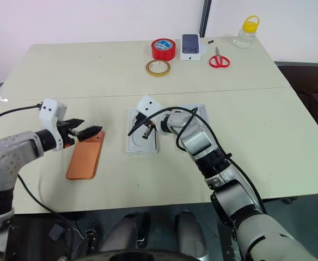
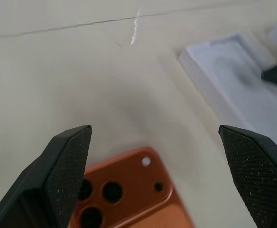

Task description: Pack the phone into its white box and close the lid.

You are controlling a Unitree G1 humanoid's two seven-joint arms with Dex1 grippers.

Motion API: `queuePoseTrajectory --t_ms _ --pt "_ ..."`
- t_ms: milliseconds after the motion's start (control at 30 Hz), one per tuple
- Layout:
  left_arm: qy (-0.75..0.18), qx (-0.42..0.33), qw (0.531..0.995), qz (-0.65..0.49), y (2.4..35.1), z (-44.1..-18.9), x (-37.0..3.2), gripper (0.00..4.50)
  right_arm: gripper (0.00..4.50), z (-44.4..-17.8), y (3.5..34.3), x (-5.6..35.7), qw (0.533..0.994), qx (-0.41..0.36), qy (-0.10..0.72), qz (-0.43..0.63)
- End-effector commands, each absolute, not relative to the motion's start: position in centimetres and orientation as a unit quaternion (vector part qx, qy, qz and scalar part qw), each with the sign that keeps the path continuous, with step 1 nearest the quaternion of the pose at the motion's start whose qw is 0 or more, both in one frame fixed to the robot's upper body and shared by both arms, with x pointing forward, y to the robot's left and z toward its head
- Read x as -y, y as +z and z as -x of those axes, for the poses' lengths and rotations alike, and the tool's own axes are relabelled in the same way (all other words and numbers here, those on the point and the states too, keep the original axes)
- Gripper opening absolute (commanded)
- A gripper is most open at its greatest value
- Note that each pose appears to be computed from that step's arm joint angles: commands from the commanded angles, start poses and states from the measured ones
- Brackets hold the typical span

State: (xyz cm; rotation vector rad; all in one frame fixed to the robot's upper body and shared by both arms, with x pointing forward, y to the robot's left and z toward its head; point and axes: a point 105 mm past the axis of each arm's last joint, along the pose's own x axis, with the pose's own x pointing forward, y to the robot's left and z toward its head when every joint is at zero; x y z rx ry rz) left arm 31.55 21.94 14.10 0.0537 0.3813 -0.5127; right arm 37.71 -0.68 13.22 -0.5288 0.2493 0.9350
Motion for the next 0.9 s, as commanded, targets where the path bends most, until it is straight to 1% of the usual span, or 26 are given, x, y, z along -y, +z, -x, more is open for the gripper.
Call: queuePoseTrajectory --t_ms 33,167,300,733,900 --pt "-0.29 -0.163 0.939 -0.086 14.7 -30.6 -21.5 4.5 0.03 -38.7 13.8 -0.1 0.856 -0.11 0.43 0.266" --pt "-0.306 -0.177 0.93 -0.103 13.6 -29.4 -21.7 4.5 0.03 -39.5 12.6 -0.1 0.851 -0.13 0.415 0.295" --pt "-0.311 -0.18 0.928 -0.101 13.1 -29.0 -21.5 4.5 0.03 -39.9 12.0 0.6 0.845 -0.138 0.4 0.328" --pt "-0.323 -0.171 0.927 -0.087 13.3 -29.0 -20.8 4.5 0.03 -38.7 12.6 1.2 0.82 -0.117 0.417 0.374" --pt "-0.338 -0.165 0.923 -0.083 13.6 -28.6 -20.3 4.5 0.03 -36.8 14.1 -0.6 0.811 -0.077 0.467 0.344"
